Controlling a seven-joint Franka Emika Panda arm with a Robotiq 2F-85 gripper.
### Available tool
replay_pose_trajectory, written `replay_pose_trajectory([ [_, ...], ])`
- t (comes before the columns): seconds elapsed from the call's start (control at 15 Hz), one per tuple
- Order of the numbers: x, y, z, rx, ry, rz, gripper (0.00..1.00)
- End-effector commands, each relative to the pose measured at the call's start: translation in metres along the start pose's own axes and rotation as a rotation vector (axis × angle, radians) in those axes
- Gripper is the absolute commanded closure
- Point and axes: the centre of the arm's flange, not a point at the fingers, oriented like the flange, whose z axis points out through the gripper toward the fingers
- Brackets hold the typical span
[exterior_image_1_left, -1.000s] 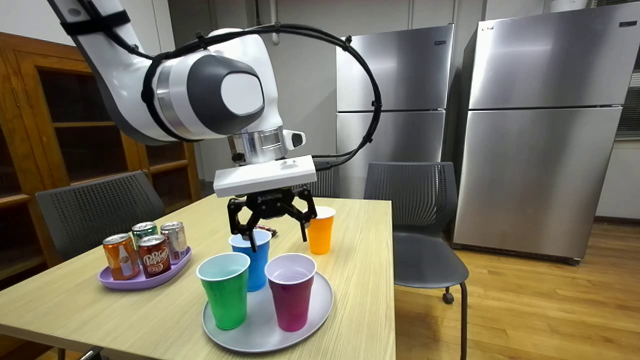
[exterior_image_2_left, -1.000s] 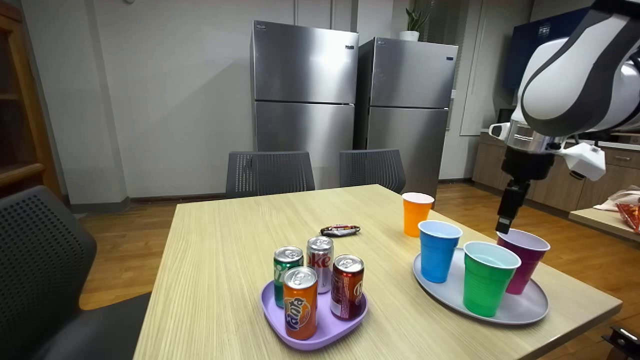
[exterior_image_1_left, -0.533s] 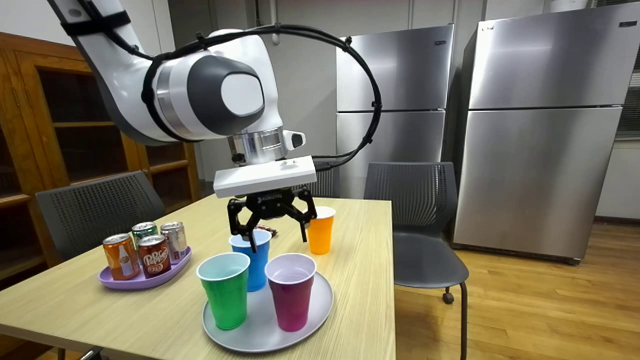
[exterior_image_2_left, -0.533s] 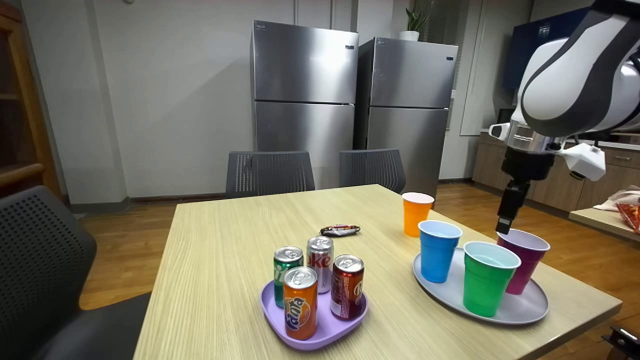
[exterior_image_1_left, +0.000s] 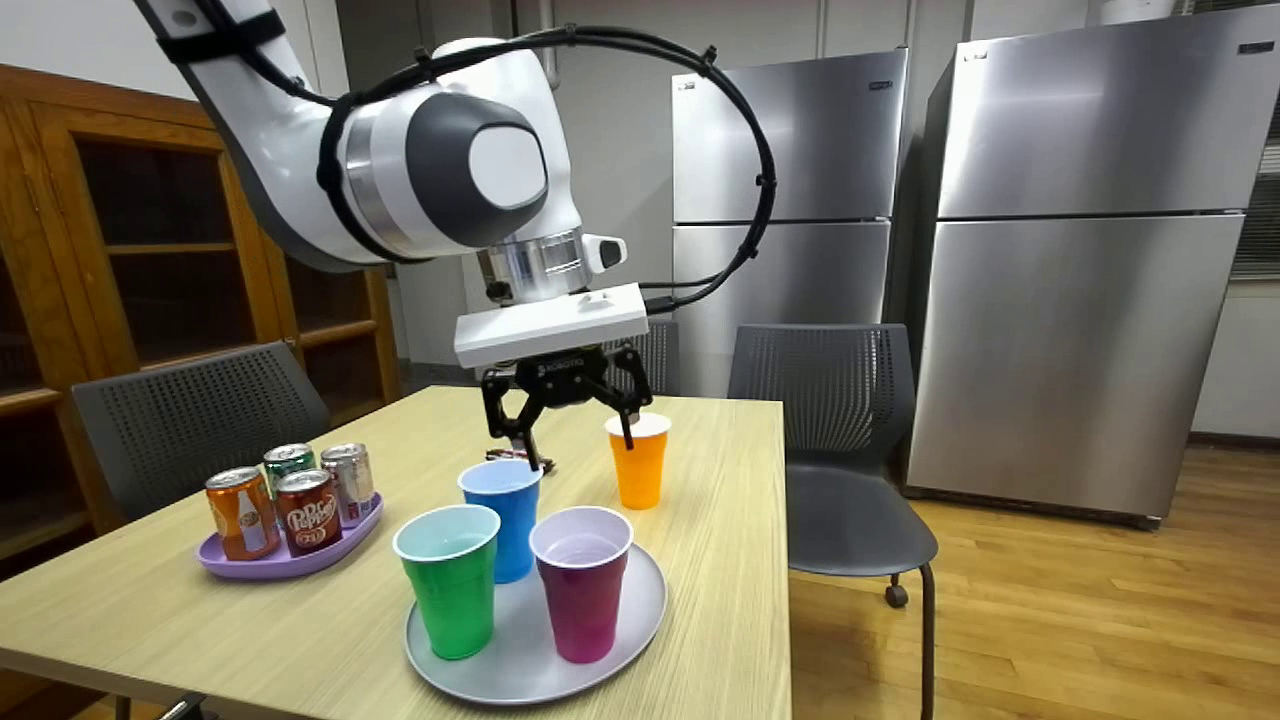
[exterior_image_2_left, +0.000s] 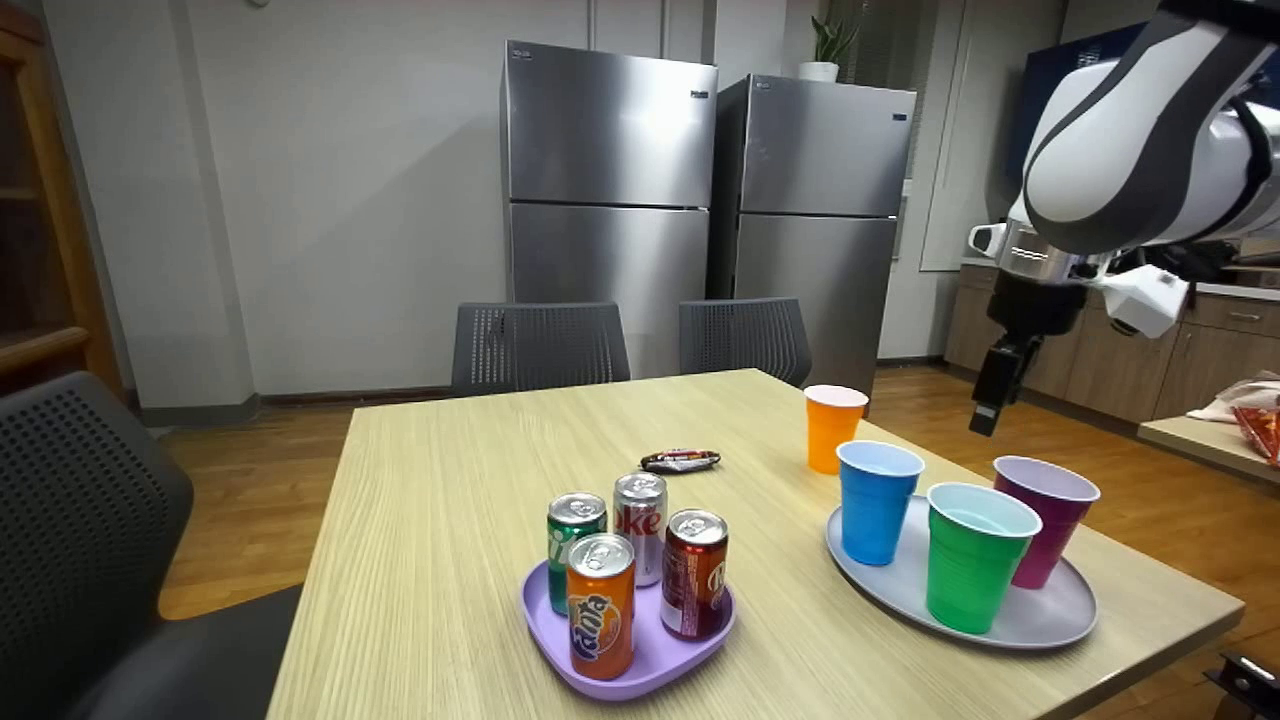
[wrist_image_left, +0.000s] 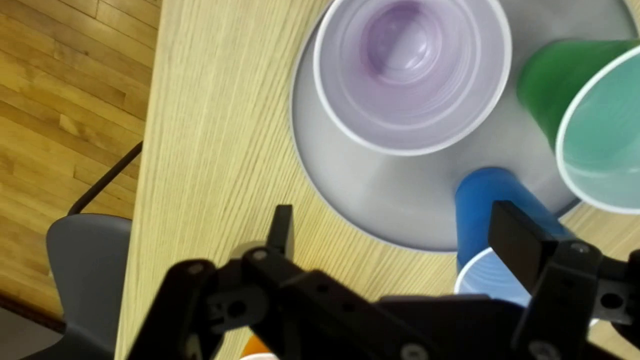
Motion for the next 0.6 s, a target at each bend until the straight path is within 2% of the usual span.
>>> replay_pose_trajectory([
  [0.0, 0.038, 0.023, 0.001, -0.036, 0.034, 0.037, 0.0],
  [0.2, 0.062, 0.04, 0.008, -0.049, 0.048, 0.077, 0.0],
  [0.53, 0.094, 0.075, 0.026, -0.022, 0.06, 0.203, 0.0],
])
